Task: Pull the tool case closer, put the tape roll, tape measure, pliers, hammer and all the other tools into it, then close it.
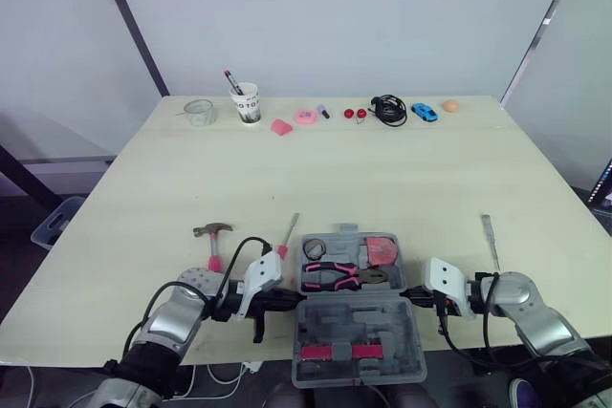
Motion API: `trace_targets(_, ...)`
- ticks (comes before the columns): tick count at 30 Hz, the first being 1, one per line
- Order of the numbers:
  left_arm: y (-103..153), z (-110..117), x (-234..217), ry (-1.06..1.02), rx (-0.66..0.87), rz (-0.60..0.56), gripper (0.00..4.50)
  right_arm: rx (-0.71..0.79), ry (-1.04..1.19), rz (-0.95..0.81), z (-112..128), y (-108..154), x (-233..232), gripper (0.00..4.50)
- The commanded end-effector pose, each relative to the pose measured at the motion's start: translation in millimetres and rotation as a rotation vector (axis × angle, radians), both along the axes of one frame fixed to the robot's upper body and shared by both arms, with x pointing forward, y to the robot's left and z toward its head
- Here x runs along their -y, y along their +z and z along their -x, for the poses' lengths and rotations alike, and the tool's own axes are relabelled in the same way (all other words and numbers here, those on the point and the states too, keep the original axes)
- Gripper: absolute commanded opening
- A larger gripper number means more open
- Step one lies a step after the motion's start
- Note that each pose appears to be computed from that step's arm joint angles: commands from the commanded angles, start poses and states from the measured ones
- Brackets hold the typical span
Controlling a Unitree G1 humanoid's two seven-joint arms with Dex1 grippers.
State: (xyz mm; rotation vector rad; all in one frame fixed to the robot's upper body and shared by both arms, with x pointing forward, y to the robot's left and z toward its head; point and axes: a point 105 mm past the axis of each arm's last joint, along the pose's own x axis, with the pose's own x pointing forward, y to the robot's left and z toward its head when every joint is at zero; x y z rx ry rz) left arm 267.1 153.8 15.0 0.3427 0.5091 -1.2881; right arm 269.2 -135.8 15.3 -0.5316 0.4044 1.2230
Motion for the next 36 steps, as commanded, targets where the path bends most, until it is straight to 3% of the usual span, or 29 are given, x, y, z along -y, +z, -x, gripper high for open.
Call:
trace_targets(1,-1.9,-1.9,10.3,-0.018,0.012,-0.011,0.02,0.018,0.045,-0.035,1.2,7.0,-16.2,0.0)
trace_targets(23,13.7,-35.6,7.3,0.056,0.081,-0.022,0.02,0.111,-0.028,-0.063,-33.7,24.6,-20.4,0.0)
trace_targets(36,13.5,-43.2,8.5,0.051,0.093,-0.029,0.02,0.156,-0.059,-0.059,-47.2,27.2,-20.6,0.0)
